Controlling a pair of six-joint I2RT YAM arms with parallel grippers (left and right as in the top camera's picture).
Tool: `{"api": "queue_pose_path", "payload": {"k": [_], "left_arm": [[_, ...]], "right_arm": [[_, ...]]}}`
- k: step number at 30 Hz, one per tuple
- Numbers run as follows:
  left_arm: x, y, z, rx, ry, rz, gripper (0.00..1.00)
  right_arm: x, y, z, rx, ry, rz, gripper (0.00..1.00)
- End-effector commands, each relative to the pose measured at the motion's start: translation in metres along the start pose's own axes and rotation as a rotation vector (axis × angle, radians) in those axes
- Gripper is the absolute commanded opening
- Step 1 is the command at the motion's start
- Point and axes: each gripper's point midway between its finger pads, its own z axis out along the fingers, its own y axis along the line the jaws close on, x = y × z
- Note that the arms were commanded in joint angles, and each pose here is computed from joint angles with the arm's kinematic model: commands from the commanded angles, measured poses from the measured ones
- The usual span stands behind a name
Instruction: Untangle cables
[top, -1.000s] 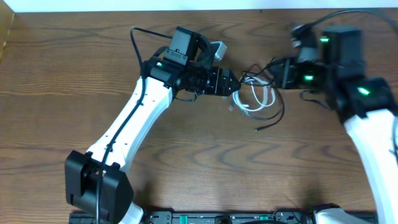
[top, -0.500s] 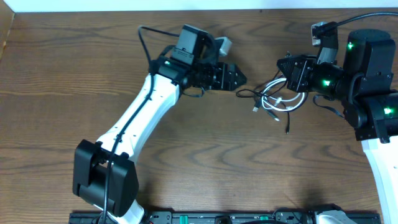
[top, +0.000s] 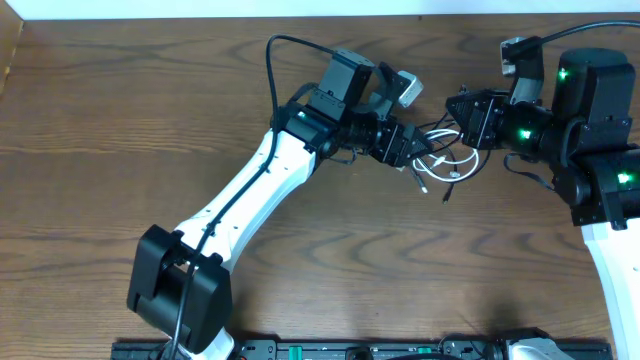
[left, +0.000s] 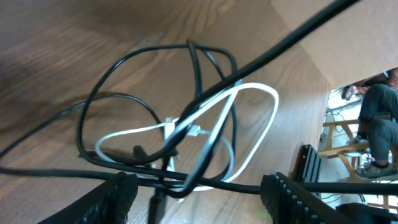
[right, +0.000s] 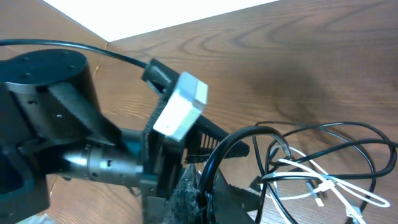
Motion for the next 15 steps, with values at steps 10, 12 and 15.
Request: {"api": "queue_pose_path", "payload": {"k": [10,12,15], "left_arm": [[0.014,0.015,0.051,0.0,0.041,-0.02,0.68],[0.015,0.021,0.055,-0.017,0.041,-0.04,0.65],[0.019,0.03,0.061,-0.036,0.05,-0.067,0.48]], "right_arm": [[-0.002,0.001,-0.004,-0.005,-0.007,0.012,0.01],[-0.001,0.0,-0.004,-0.003,-0.003,0.014,0.01],[0.0,-0.001,-0.004,0.003,0.001,0.01,0.01]]}}
